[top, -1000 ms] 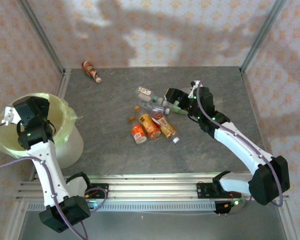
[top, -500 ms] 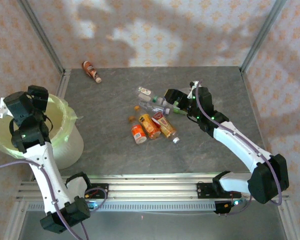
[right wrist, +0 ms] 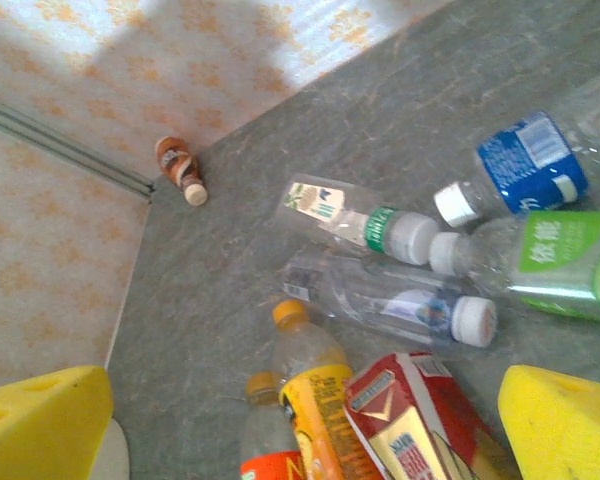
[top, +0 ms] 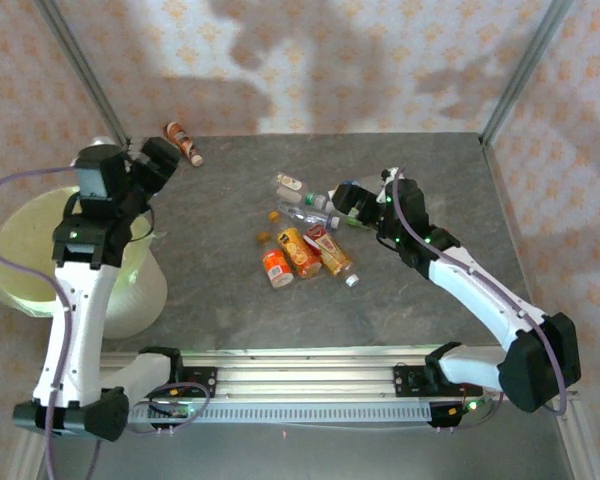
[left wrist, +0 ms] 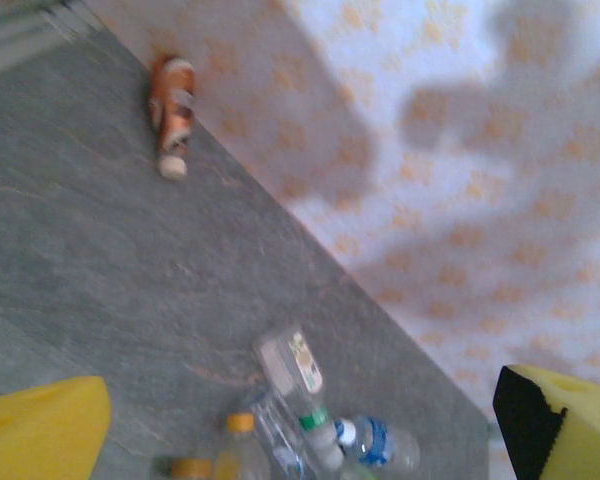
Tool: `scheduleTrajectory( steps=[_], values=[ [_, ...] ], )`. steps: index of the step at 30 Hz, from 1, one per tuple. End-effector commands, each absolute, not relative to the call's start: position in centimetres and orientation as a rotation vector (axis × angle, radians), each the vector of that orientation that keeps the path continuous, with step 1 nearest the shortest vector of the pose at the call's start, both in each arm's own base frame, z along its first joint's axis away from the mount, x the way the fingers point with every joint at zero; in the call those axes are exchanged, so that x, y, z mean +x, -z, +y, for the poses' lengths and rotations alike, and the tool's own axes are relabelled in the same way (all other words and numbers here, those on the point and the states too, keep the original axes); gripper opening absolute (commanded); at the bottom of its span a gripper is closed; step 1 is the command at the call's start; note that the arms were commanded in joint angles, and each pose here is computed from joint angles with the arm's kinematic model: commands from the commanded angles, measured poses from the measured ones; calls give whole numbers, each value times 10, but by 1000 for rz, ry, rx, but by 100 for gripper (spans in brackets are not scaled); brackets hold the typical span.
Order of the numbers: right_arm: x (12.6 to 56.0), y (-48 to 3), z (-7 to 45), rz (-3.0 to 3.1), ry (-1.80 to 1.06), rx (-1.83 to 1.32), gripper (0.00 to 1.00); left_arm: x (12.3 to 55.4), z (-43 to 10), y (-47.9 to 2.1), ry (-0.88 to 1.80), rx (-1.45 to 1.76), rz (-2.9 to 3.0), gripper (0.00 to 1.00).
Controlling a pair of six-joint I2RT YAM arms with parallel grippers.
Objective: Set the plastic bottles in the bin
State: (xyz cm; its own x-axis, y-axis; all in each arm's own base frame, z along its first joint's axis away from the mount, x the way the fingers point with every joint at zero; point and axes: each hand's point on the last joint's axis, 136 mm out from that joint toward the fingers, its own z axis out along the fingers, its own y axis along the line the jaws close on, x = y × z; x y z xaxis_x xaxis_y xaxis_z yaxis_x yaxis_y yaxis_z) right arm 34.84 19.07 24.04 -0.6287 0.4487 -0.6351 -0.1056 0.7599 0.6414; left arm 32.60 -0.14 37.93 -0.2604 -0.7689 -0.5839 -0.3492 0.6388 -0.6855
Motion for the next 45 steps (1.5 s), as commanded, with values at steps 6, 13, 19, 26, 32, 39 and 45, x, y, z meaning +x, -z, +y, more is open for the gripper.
scheduleTrajectory(
  steps=[6, 13, 19, 26, 32, 39, 45],
  values=[
    [334, -229, 159, 2122, -669, 319, 99, 341, -74, -377, 352, -640, 1980, 100],
    [334, -223, 150, 2103, -637, 372, 99, 351, -149, -329, 316, -452, 2120, 100],
    [333, -213, 145, 2117, -602, 392, 99, 343, -169, -237, 353, -526, 2311, 100],
    [338, -207, 147, 2128, -600, 408, 99, 317, -187, -152, 439, -628, 2514, 100],
    [340, -203, 149, 2144, -600, 413, 99, 301, -192, -97, 381, -587, 2640, 100],
    [339, -203, 150, 2157, -603, 409, 99, 311, -187, -76, 273, -557, 2647, 94],
    [337, -199, 148, 2161, -590, 414, 99, 308, -189, -55, 271, -495, 2679, 83]
  ],
)
